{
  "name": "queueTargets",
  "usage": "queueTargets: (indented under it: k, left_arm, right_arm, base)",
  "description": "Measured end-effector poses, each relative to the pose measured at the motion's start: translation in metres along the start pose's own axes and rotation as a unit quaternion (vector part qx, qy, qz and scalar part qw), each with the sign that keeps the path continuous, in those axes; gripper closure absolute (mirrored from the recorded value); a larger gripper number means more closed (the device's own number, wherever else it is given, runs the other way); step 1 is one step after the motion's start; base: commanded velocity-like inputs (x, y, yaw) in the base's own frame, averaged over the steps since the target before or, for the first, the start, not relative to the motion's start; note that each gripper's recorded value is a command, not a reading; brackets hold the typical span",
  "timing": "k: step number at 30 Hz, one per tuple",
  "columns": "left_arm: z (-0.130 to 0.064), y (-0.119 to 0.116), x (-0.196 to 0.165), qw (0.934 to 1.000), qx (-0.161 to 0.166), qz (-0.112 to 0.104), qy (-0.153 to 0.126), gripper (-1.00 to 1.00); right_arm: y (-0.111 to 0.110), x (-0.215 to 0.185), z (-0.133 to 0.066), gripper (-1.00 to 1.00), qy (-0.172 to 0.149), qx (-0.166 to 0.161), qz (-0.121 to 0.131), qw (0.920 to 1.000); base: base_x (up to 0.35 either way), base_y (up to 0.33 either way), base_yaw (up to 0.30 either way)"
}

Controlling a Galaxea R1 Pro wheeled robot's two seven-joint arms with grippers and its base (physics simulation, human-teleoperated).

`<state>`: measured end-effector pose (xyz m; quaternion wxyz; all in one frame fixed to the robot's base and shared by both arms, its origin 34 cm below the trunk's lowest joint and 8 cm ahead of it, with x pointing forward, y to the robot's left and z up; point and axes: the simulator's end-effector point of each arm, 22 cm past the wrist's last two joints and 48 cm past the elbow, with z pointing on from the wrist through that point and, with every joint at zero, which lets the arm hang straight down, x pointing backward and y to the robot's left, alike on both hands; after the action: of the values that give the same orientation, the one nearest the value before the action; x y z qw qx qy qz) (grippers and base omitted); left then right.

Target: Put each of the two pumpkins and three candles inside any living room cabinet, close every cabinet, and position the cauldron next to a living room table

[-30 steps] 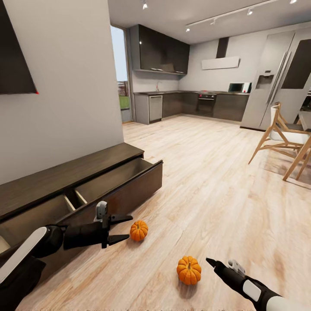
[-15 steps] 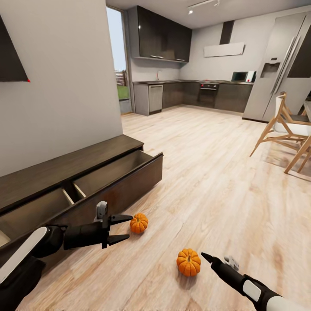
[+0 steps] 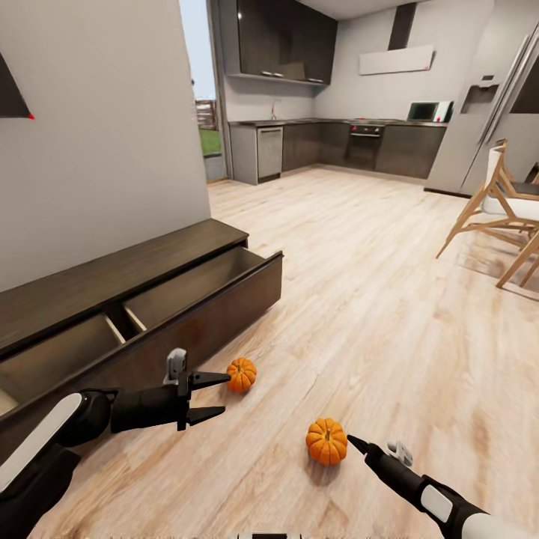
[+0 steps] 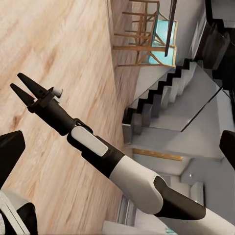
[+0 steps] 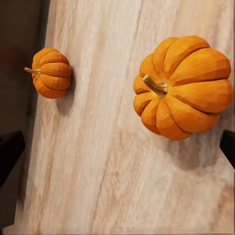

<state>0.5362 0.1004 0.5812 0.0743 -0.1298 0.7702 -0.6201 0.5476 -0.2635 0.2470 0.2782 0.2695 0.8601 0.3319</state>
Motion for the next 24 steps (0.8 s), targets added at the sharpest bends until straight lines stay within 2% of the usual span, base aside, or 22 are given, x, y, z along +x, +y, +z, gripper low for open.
queueTargets:
  k: [16, 24]
  left_arm:
    - [0.011, 0.032, 0.000, 0.9993, -0.011, -0.032, 0.014, -1.00]
    - [0.015, 0.047, -0.002, 0.9986, -0.016, -0.047, 0.017, -1.00]
  right_arm:
    - [-0.027, 0.020, 0.008, -1.00, 0.019, 0.020, 0.015, 0.9995]
    - [-0.035, 0.031, 0.011, -1.00, 0.028, 0.016, 0.023, 0.9992]
  base:
    - [0.000, 0.000, 0.000]
    - [0.000, 0.000, 0.000]
